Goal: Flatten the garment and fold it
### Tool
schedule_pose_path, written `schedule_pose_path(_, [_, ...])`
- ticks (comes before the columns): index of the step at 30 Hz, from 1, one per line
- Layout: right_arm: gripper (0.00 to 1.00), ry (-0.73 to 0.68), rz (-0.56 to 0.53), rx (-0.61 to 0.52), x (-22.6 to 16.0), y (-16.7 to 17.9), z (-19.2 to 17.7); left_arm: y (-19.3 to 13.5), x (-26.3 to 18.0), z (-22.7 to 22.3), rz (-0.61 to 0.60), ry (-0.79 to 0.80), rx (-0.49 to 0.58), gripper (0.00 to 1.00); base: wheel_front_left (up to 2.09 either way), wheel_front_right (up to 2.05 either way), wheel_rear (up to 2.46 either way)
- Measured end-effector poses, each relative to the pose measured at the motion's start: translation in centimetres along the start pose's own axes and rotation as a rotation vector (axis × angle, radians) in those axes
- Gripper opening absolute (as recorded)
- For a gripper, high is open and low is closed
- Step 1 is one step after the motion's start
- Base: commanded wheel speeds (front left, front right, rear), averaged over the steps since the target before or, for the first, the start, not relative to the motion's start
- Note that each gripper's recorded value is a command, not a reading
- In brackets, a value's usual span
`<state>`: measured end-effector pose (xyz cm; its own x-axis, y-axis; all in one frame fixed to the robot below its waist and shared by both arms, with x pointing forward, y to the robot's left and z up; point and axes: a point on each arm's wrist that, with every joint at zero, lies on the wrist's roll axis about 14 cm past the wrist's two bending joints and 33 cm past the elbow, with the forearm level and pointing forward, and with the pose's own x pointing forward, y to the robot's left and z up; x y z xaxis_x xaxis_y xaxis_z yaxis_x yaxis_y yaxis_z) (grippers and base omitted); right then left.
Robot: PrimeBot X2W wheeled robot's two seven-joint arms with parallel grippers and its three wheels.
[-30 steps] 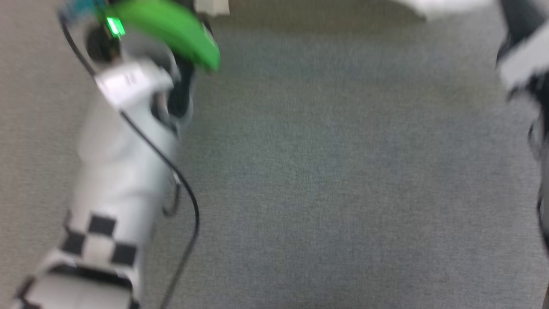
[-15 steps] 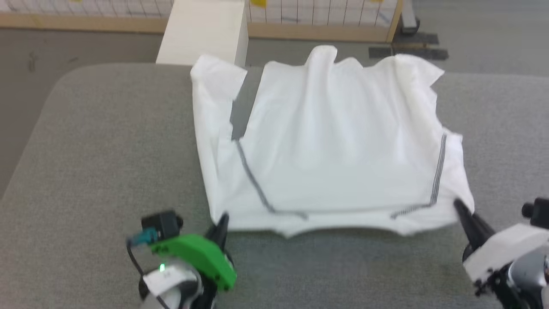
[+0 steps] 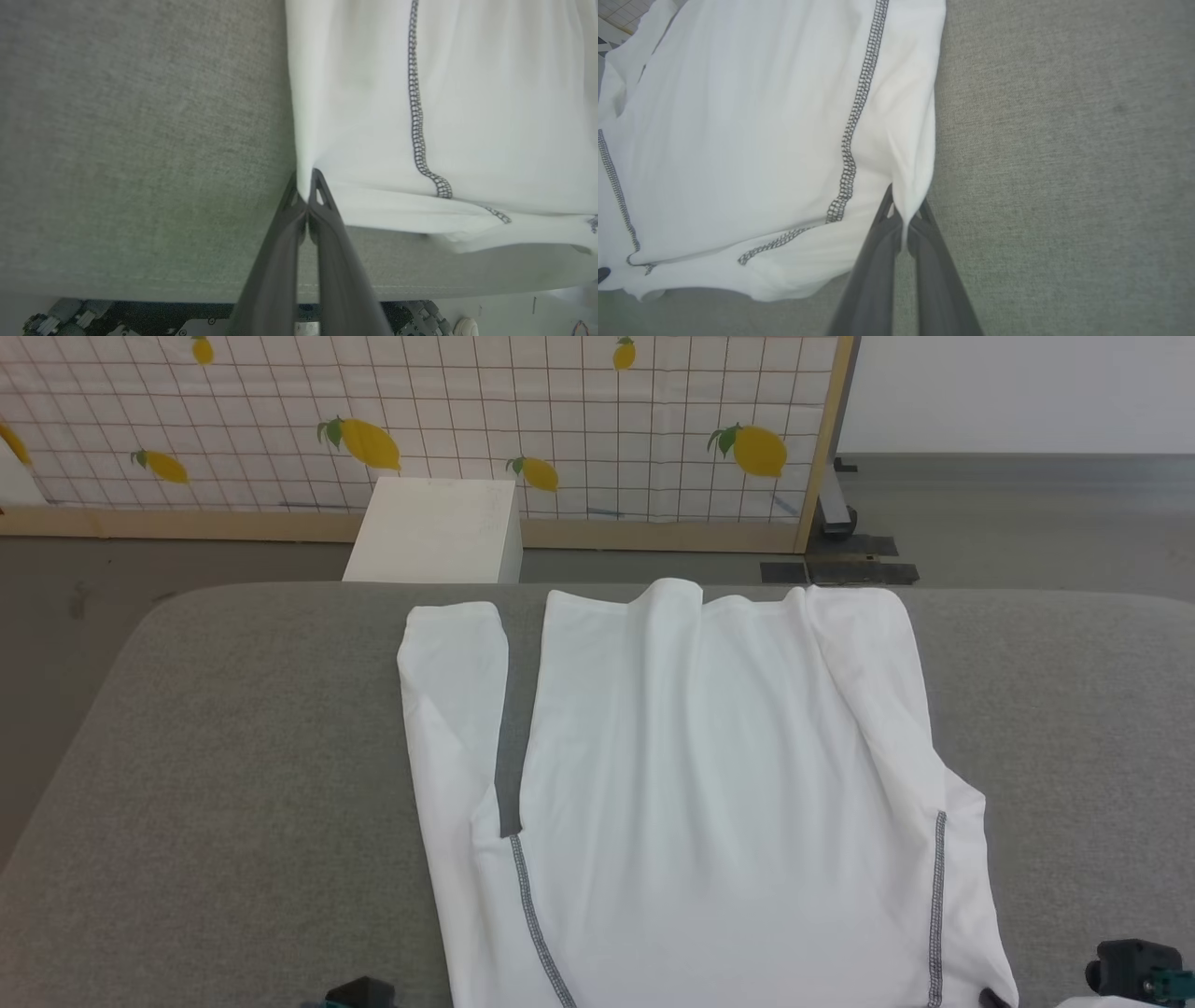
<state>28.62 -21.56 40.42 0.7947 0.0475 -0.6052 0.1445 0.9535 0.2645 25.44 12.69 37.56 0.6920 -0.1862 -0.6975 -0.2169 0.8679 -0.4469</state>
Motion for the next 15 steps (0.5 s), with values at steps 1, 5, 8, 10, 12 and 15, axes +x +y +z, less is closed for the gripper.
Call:
schedule_pose_path(1, [0.00,0.014,-0.003,0.002,-0.1,-0.1,-0.5,0.2,-0.1,-0.3,0.009,0.014,0.002,0.00,0.00,0.00,0.00])
schedule_pose_path(5, [0.00,0.047,-0.019,-0.008,-0.4,-0.4,-1.6,0.8,-0.4,-0.9,0.034,0.045,0.004,0.00,0.00,0.00,0.00])
schedule_pose_path(8, [0.00,0.076,-0.027,-0.014,-0.3,-0.6,-2.4,0.9,-0.4,-1.0,0.038,0.057,-0.001,0.00,0.00,0.00,0.00])
schedule_pose_path(10, [0.00,0.094,-0.029,-0.015,-0.2,-0.7,-2.8,0.9,-0.4,-1.0,0.037,0.063,-0.014,0.00,0.00,0.00,0.00])
schedule_pose_path(12, [0.00,0.101,-0.031,-0.019,-0.2,-0.7,-2.9,0.9,-0.4,-1.1,0.037,0.067,-0.016,0.40,0.00,0.00,0.00])
schedule_pose_path(15, [1.00,0.097,-0.035,-0.026,-0.2,-0.8,-2.7,1.8,-0.5,-0.4,0.059,0.055,-0.017,1.00,0.00,0.00,0.00])
